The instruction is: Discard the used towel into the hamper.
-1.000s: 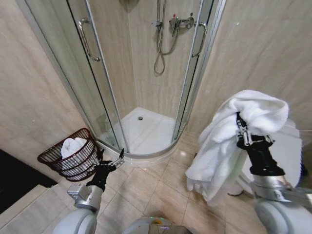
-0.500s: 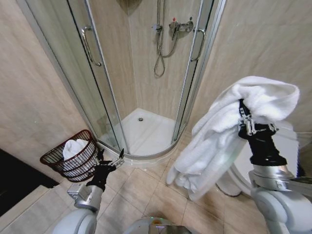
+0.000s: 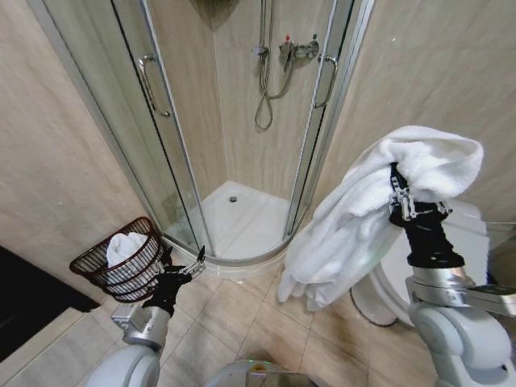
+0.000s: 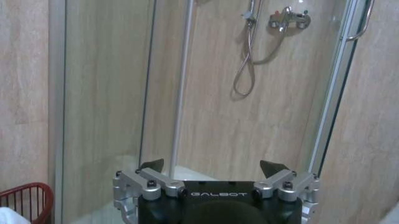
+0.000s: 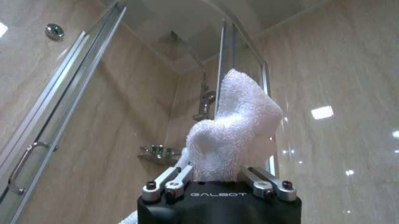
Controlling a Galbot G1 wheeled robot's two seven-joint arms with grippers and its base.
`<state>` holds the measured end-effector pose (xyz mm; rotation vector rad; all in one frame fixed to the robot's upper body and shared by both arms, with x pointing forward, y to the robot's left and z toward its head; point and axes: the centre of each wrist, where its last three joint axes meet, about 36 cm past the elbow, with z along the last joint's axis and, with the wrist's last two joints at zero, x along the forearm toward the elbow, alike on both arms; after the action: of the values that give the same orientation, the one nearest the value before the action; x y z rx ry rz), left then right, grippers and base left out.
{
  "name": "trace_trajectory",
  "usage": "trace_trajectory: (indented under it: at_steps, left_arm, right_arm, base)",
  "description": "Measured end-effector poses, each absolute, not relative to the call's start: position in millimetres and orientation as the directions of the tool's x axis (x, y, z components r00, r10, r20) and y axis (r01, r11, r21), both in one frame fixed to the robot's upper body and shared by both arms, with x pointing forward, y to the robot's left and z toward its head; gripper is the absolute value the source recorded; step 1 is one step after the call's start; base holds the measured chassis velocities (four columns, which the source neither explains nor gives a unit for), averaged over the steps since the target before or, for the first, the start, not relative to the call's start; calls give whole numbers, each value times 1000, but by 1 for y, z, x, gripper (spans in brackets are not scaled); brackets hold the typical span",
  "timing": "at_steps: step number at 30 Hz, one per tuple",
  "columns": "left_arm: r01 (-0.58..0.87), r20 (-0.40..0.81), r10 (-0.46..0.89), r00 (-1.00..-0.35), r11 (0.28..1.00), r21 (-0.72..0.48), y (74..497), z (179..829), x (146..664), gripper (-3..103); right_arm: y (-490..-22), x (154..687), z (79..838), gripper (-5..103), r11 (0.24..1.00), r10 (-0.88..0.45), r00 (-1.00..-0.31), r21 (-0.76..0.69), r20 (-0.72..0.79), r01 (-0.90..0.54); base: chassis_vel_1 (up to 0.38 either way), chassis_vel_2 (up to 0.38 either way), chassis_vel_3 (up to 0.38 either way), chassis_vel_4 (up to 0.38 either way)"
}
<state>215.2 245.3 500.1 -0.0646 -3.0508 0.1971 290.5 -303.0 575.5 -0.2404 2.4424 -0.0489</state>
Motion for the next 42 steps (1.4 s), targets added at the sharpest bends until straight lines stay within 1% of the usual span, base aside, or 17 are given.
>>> trace_trajectory:
  at_steps: [26,42]
  left_arm:
    - [37,81,47,-996,991,-130,245,500,215,100]
    - [37,81,47,-996,991,-130,245,500,215,100]
  right_arm:
    - [-298,279,585,18,978,-201,-730,-96,-653,-183]
    - [-307,274,586,18,983,-180,-724,-95,-665,-157]
  base:
    - [0,0,0,0]
    - [0,0,0,0]
